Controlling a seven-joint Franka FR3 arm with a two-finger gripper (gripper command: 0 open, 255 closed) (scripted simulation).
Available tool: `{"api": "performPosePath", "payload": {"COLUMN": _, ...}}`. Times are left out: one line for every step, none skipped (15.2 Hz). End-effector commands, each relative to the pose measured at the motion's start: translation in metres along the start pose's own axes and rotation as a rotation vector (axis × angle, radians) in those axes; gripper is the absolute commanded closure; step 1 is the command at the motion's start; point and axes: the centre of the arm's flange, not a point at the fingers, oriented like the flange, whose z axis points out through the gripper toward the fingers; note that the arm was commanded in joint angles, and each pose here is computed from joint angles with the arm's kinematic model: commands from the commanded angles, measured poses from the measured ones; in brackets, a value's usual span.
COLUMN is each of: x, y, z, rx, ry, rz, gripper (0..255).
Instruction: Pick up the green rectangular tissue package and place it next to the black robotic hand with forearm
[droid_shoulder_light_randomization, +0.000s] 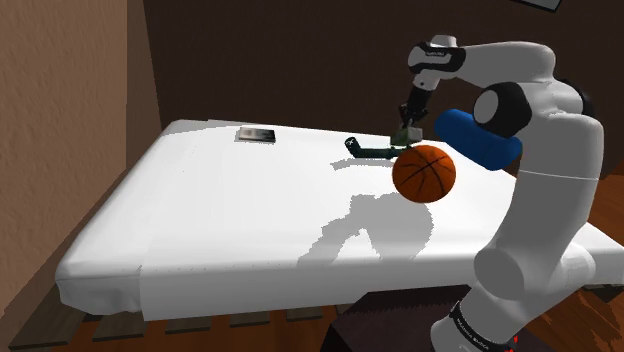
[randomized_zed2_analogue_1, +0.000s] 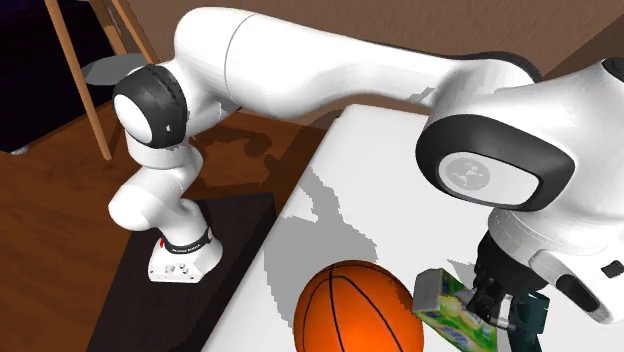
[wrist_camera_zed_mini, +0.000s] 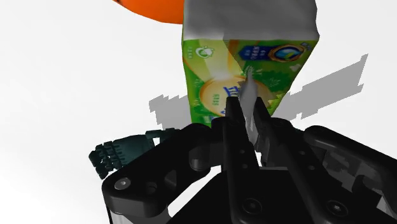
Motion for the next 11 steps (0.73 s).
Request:
{"api": "performPosePath", "payload": {"x": 0.014, "y": 0.014, "z": 0.002, "rx": 0.0, "ry": 0.001, "rz": -0.001, "gripper": 255}}
{"api": "performPosePath", "payload": {"x": 0.014, "y": 0.014, "z": 0.007, "rx": 0.0, "ry": 0.001, "rz": -0.001, "gripper": 255}}
{"api": "performPosePath", "payload": {"x": 0.013, "y": 0.014, "z": 0.012, "rx": 0.0, "ry": 0.001, "rz": -0.001, "gripper": 255}}
{"api": "performPosePath", "payload": {"x": 0.013, "y": 0.014, "z": 0.017, "rx": 0.0, "ry": 0.001, "rz": -0.001, "gripper": 255}}
{"api": "performPosePath", "payload": {"x": 0.013, "y": 0.014, "z": 0.023, "rx": 0.0, "ry": 0.001, "rz": -0.001, "gripper": 255}}
{"api": "performPosePath", "payload": {"x": 0.013, "y": 0.014, "z": 0.028, "rx": 0.0, "ry": 0.001, "rz": -0.001, "gripper": 255}}
{"api": "performPosePath", "payload": {"x": 0.012, "y": 0.014, "z": 0.033, "rx": 0.0, "ry": 0.001, "rz": -0.001, "gripper": 255}}
{"api": "performPosePath", "payload": {"x": 0.012, "y": 0.015, "z": 0.038, "rx": 0.0, "ry": 0.001, "rz": -0.001, "gripper": 255}}
{"api": "performPosePath", "payload": {"x": 0.012, "y": 0.015, "z": 0.044, "rx": 0.0, "ry": 0.001, "rz": -0.001, "gripper": 255}}
{"api": "performPosePath", "payload": {"x": 0.012, "y": 0.015, "z": 0.049, "rx": 0.0, "ry": 0.001, "rz": -0.001, "gripper": 255}}
{"api": "performPosePath", "payload": {"x": 0.011, "y": 0.015, "z": 0.054, "rx": 0.0, "ry": 0.001, "rz": -0.001, "gripper": 255}}
